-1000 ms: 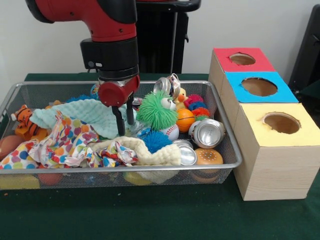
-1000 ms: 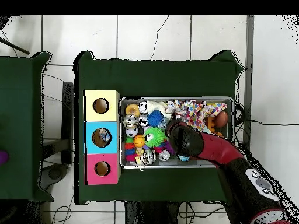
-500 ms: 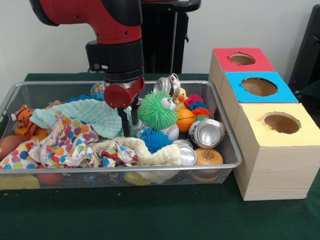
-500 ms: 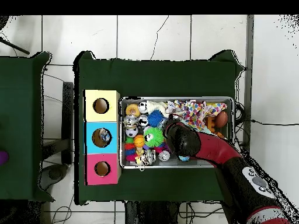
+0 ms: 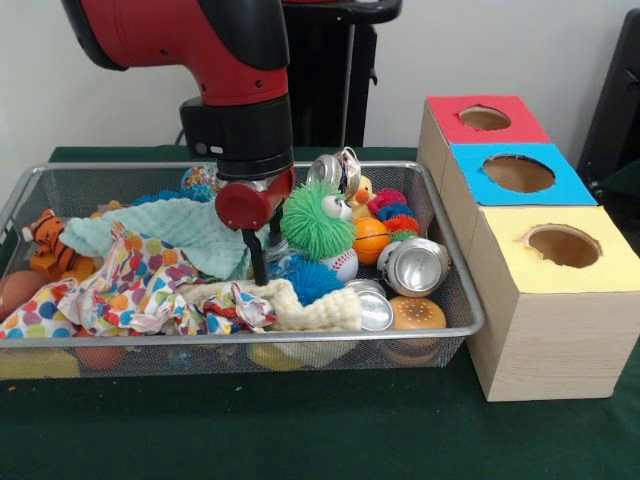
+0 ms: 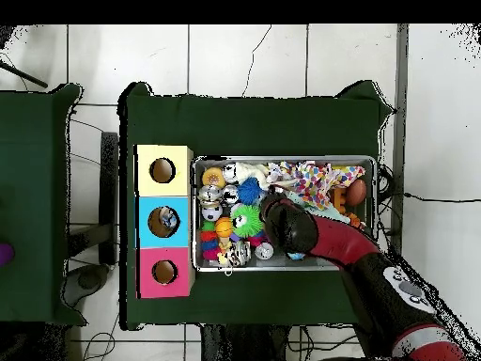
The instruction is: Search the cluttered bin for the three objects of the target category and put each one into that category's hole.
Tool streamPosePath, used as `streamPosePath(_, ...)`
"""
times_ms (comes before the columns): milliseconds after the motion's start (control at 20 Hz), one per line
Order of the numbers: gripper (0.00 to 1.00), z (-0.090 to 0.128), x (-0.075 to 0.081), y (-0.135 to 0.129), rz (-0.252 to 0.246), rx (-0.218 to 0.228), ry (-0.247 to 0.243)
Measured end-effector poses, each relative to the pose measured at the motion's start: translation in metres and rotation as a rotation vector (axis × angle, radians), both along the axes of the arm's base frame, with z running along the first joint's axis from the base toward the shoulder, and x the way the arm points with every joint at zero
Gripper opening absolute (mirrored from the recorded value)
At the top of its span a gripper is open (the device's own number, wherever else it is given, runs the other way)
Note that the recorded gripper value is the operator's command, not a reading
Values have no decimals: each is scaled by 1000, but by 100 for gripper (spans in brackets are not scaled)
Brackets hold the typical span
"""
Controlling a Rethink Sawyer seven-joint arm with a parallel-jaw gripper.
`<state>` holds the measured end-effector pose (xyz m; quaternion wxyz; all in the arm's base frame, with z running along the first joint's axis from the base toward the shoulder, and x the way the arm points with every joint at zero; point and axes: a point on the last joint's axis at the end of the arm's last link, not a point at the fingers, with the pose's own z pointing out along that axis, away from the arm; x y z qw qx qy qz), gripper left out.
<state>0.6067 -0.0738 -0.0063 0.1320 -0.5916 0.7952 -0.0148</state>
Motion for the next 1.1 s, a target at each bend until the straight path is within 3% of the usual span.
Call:
streamPosePath(450,100,-20,-3,2,-26,5,-44)
streamPosePath(700,100,-25,-5,2,-31,10,-42)
streamPosePath(750,0,-26,-6,2,-31,11,-40)
streamPosePath(1100,0,-27,-7,1,-35,13,-38)
